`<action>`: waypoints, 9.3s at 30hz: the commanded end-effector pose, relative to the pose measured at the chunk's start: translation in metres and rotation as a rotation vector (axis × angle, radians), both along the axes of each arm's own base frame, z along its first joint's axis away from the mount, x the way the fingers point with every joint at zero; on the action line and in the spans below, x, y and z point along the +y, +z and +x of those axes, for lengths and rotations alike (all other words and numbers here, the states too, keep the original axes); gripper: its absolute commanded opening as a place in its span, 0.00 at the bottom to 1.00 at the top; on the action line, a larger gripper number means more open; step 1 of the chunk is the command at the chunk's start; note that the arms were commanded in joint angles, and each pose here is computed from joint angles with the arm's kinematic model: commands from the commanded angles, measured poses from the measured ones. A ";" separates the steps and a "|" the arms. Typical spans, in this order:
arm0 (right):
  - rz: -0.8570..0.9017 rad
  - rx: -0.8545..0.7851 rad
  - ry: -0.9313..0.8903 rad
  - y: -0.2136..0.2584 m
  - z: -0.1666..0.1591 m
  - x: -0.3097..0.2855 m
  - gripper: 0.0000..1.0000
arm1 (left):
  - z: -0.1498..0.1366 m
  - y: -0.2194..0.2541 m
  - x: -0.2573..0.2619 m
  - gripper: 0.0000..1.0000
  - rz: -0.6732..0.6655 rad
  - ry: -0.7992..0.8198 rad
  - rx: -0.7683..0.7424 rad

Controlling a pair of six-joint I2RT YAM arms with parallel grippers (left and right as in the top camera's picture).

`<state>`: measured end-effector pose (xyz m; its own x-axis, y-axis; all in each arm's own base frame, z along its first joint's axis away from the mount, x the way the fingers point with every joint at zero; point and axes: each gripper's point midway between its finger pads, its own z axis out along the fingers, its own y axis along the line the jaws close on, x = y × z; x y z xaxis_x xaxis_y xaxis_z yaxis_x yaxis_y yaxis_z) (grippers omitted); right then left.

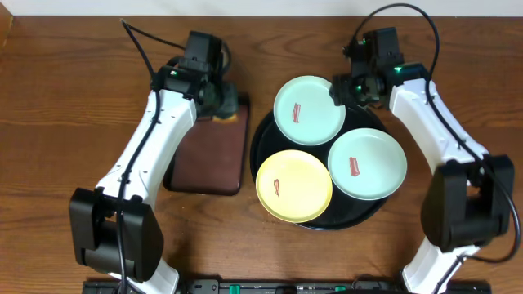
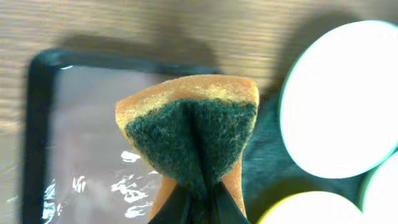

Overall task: Clean dirty plates on tray and stack at the side
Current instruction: 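Lift the sponge with left gripper over the top green plate, then scrub the top green plate with the sponge while right gripper holds rim, then return the sponge to the brown tray with the left gripper, then release the sponge and raise the left arm away, then lift the cleaned green plate with the right gripper and tilt it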

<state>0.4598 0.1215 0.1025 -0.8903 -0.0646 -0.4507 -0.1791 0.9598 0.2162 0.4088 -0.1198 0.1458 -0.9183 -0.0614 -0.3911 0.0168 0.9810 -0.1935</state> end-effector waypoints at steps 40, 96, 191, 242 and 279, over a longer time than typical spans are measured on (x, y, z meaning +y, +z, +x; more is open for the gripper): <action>-0.059 0.198 -0.077 -0.088 -0.009 -0.010 0.01 | 0.016 -0.023 -0.138 0.08 -0.164 -0.198 -0.099; -0.208 0.264 0.011 -0.089 -0.040 -0.031 0.01 | 0.015 -0.143 -0.148 0.07 -0.068 -0.079 0.072; -0.195 0.269 -0.017 -0.088 -0.041 -0.026 0.01 | 0.031 -0.023 -0.074 0.08 0.002 0.062 0.075; -0.045 0.343 0.031 -0.123 -0.045 0.000 0.03 | -0.145 0.137 0.147 0.83 0.016 0.445 -0.064; -0.072 -0.466 0.321 0.086 -0.010 0.197 0.01 | -0.148 0.141 0.147 0.86 0.014 0.445 -0.079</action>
<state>0.4493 0.2954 0.1605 -0.6407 -0.2993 -0.7071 -0.4977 0.8631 0.0857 0.2617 0.0239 0.2837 -0.7766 -0.4400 -0.4508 -0.3908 0.8978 -0.2032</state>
